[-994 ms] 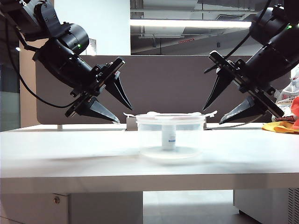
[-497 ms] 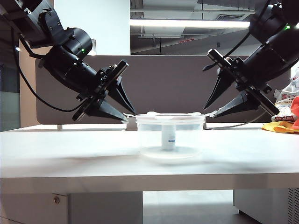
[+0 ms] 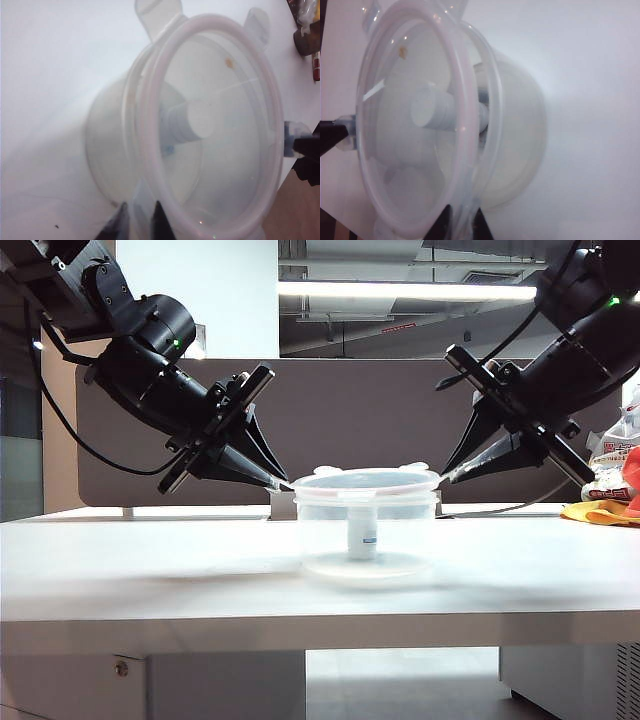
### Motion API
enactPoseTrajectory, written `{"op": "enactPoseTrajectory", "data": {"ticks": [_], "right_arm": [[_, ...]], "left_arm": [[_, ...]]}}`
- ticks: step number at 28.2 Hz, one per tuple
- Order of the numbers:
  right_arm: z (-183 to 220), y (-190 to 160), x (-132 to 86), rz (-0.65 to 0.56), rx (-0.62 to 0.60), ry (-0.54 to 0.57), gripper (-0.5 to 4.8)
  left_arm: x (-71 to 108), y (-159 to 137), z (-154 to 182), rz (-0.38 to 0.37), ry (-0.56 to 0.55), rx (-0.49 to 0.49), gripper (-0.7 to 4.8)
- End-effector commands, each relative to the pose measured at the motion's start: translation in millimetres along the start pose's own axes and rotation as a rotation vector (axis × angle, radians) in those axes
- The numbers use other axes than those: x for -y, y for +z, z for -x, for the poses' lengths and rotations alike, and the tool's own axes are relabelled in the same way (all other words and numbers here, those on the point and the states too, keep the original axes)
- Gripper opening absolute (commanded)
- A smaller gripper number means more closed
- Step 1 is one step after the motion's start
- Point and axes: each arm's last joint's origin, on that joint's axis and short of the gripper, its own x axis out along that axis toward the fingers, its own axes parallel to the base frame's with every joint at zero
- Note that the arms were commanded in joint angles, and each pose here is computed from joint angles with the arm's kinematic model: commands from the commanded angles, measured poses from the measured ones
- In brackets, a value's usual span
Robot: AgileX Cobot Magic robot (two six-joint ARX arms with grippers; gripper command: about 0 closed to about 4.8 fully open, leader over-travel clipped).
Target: Remove the lid of the round box, pick up the small white medicine bottle inside, and place it on the table.
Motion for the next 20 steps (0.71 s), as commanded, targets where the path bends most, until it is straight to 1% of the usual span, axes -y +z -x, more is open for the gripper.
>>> {"op": "enactPoseTrajectory", "data": {"ticks": [1, 6, 7, 10, 11, 12, 13, 15, 20], "right_arm": [[0, 1, -3, 0.029, 0.001, 0.026, 0.20], [0, 2, -5, 0.040, -0.012, 0.078, 0.18], [0, 2, -7, 0.042, -0.020, 0.094, 0.08], [2, 7, -13, 0.056, -0.023, 0.131, 0.08], [1, 8, -20, 0.073, -0.024, 0.148, 0.08], [2, 10, -26, 0.085, -0.026, 0.164, 0.08], [1, 11, -32, 0.097, -0.026, 0.174, 0.08], [-2, 10, -46, 0.129, -0.030, 0.198, 0.07], [-10, -1, -65, 0.160, -0.056, 0.215, 0.07]], "left_arm": [[1.3, 0, -2, -0.016, -0.025, -0.004, 0.16], [3.4, 1, -1, -0.026, -0.041, -0.001, 0.16], [5.0, 2, 1, -0.030, -0.042, 0.003, 0.16], [11.0, 5, 7, -0.052, -0.048, 0.027, 0.16], [14.7, 7, 11, -0.074, -0.050, 0.041, 0.08], [17.4, 8, 14, -0.084, -0.051, 0.049, -0.06], [18.8, 8, 16, -0.086, -0.053, 0.052, -0.06], [18.7, 6, 17, -0.075, -0.047, 0.036, -0.06], [15.9, 2, 21, -0.090, -0.025, -0.006, -0.06]]}}
